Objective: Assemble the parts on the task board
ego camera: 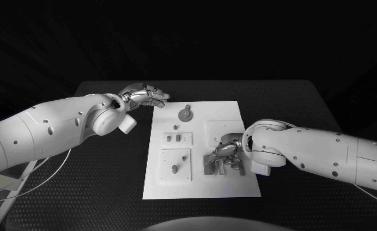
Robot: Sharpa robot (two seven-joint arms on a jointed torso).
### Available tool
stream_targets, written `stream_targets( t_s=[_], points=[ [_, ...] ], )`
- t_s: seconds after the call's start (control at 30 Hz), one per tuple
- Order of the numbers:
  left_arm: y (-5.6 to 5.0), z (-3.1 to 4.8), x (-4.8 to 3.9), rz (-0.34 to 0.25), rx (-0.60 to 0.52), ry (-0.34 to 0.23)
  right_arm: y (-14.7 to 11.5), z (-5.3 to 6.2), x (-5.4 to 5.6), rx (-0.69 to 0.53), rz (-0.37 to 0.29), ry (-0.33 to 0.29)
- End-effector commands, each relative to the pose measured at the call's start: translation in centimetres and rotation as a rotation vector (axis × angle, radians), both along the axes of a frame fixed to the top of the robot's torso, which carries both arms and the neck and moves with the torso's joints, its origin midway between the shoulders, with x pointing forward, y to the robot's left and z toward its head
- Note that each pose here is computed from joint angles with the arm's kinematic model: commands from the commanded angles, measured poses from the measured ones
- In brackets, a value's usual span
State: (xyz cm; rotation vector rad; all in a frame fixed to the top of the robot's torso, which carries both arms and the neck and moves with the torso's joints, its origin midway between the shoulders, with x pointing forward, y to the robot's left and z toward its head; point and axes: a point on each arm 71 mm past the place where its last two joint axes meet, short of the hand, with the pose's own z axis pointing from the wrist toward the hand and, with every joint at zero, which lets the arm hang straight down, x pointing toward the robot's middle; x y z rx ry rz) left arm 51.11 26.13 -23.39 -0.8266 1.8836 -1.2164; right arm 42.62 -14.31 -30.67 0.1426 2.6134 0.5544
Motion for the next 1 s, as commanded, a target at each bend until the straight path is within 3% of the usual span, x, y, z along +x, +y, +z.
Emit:
stream_targets(
  t_s=[0.03, 0.37, 0.47, 0.73, 1.0],
  points=[
    [-0.2, 0.09, -0.06, -0.016, -0.007, -0.002, -0.2, -0.4, -0.2, -0.015, 0.003, -0.002],
    [-0.1, 0.10, -0.07, -0.014, -0.007, -0.003, -0.6, 0.0, -0.9, -0.027, 0.039, -0.034],
    [-0.1, 0.10, -0.08, -0.015, -0.007, -0.002, -0.8, 0.3, -1.0, -0.043, 0.063, -0.065],
    [0.0, 0.10, -0.09, -0.015, -0.007, -0.002, -0.4, 0.5, -1.5, -0.061, 0.130, -0.078],
    [-0.1, 0.09, -0.10, -0.017, -0.008, -0.001, 0.0, 0.5, -1.5, -0.089, 0.170, -0.114]
  ],
)
